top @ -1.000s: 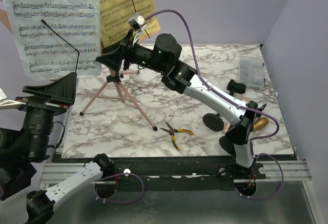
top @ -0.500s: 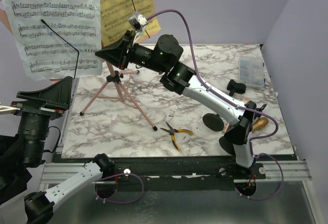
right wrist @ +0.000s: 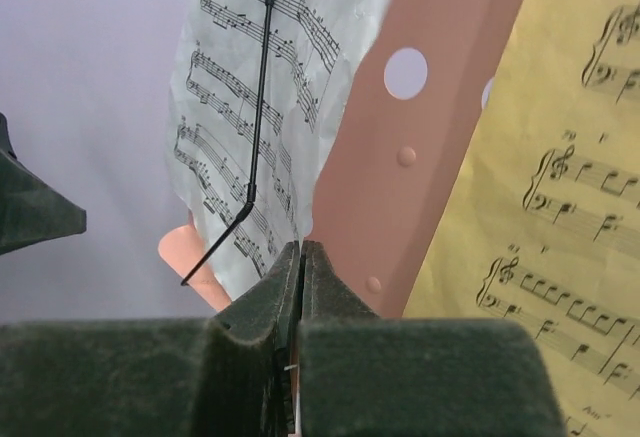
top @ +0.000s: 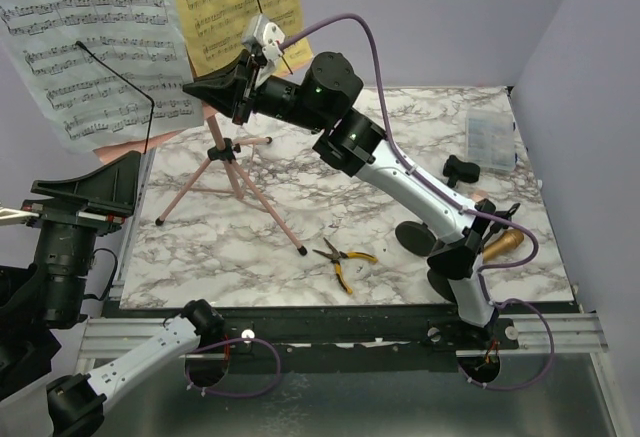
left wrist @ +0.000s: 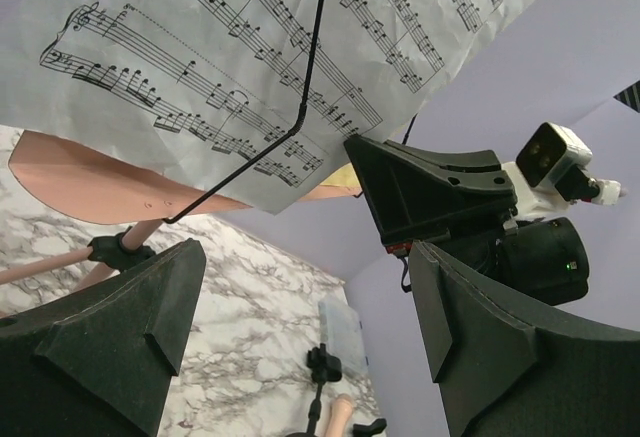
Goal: Set up the instrument practice props
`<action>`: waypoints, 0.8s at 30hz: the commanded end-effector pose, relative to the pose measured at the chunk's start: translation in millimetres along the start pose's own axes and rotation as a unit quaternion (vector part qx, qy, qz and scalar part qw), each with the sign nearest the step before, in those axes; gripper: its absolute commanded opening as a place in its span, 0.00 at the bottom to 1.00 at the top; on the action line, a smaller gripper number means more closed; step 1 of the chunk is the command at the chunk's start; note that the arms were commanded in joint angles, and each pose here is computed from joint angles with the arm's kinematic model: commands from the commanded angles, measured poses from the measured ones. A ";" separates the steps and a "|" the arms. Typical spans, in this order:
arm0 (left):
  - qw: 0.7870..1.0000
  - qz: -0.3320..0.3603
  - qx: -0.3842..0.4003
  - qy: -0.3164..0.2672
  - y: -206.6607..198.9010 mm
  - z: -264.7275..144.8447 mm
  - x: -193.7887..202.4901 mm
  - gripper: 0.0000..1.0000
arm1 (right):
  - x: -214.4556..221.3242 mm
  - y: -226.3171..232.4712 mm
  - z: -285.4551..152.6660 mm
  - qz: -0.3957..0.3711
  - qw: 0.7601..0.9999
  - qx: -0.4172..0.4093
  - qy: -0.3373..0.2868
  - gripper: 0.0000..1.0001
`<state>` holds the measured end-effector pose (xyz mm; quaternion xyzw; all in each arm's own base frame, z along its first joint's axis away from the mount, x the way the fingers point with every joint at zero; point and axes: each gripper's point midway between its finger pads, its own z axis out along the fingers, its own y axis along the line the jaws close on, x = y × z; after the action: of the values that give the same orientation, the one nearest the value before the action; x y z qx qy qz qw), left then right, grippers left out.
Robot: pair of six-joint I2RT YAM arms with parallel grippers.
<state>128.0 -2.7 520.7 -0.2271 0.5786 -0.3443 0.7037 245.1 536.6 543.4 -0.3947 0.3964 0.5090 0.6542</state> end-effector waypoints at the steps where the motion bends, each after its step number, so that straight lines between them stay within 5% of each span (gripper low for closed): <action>1: 1.000 -0.008 0.012 0.014 -2.9 -2.4 5.5 0.90 | 11.7 1.4 4.2 -0.092 0.995 -0.031 0.022 0.01; 24: 0.999 -0.013 0.012 0.039 -6.5 6.3 23.9 0.90 | 3.8 -23.5 -8.2 -0.200 0.977 -0.068 0.023 0.01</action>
<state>131.3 -14.7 515.6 -0.2255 0.5857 -0.3636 0.6884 276.5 525.4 534.4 -0.5070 0.3156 0.3802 0.7063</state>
